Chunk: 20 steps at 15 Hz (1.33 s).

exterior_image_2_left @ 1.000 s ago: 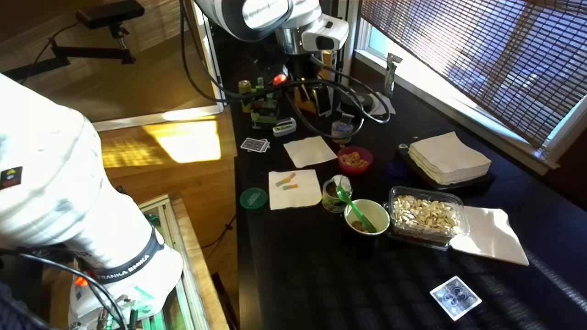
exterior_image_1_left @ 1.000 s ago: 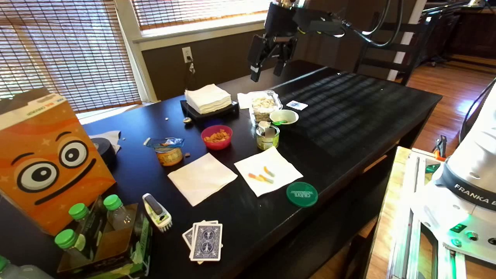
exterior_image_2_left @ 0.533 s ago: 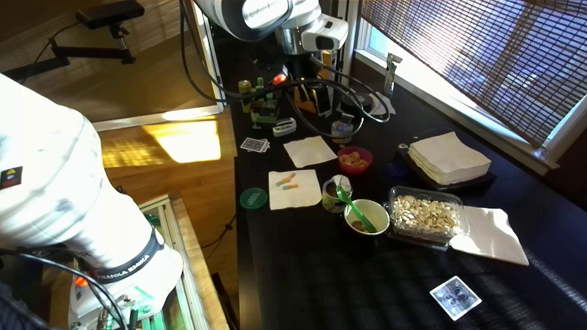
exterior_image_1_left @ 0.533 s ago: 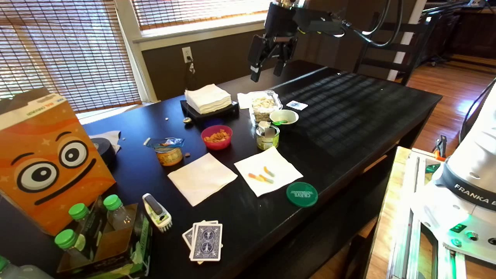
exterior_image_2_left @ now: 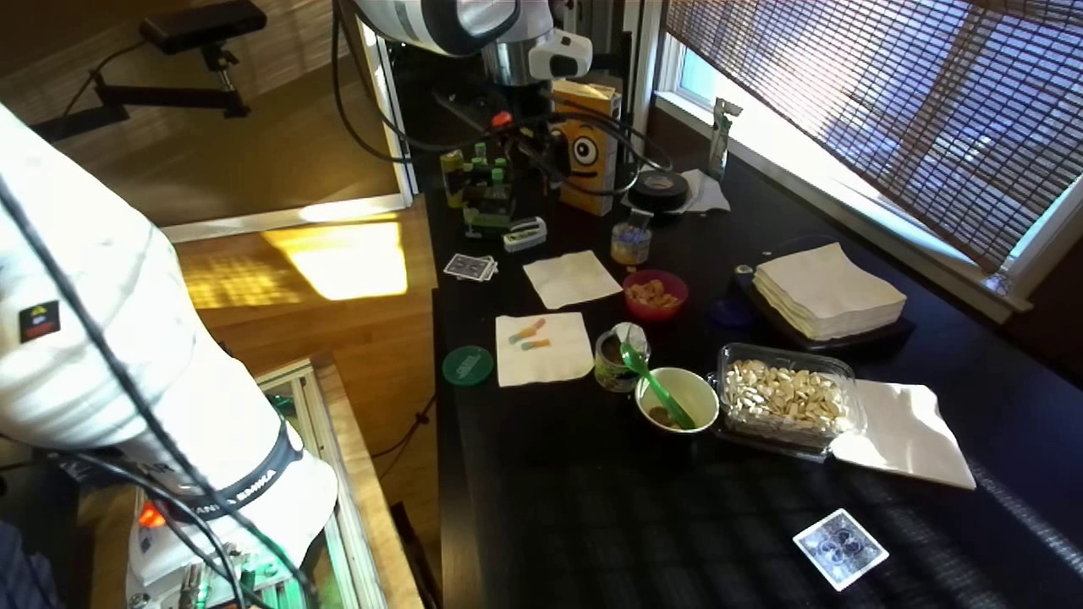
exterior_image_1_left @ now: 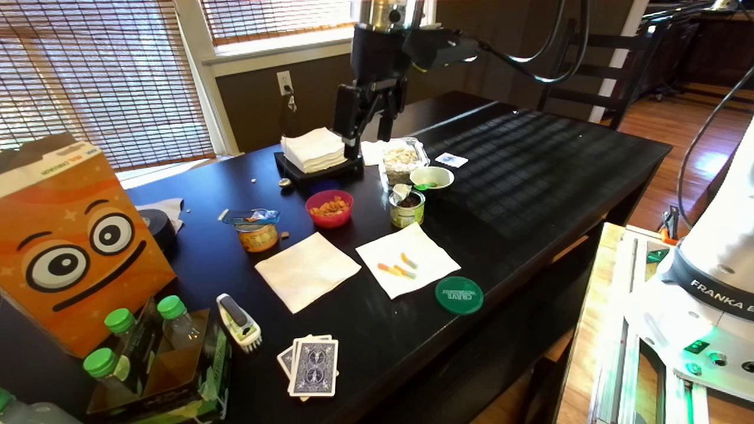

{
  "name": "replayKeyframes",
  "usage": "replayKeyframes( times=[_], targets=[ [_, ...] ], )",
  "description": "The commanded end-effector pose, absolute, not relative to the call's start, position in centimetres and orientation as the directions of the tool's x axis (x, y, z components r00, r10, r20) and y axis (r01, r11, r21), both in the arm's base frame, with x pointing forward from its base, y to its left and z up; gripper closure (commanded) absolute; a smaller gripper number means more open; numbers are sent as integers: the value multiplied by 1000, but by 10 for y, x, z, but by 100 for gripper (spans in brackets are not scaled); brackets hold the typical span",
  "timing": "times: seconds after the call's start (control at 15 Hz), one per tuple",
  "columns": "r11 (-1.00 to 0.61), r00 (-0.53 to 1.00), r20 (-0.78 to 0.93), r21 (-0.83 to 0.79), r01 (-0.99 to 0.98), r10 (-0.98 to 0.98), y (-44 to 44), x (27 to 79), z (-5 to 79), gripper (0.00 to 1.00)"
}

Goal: Pick up the two tissues

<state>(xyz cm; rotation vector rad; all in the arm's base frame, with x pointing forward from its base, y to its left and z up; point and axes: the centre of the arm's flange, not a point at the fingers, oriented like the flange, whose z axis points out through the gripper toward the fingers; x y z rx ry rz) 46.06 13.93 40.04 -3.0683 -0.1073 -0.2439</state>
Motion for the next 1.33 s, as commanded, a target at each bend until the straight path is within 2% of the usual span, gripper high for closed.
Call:
replayKeyframes(
  times=[0.0, 0.4, 0.47, 0.53, 0.93, 1.13, 1.27],
  targets=[
    [-989, 984, 101, -17, 150, 147, 188, 509, 375, 0],
    [-964, 969, 50, 124, 234, 241, 222, 564, 301, 0],
    [-961, 966, 34, 115, 252, 258, 224, 569, 293, 0],
    [-969, 971, 59, 95, 227, 233, 208, 537, 305, 0],
    [-967, 970, 41, 92, 237, 241, 218, 556, 287, 0],
    [-980, 988, -3, 130, 152, 153, 222, 568, 262, 0],
    [-982, 984, 26, 71, 173, 175, 229, 573, 241, 0]
  ],
)
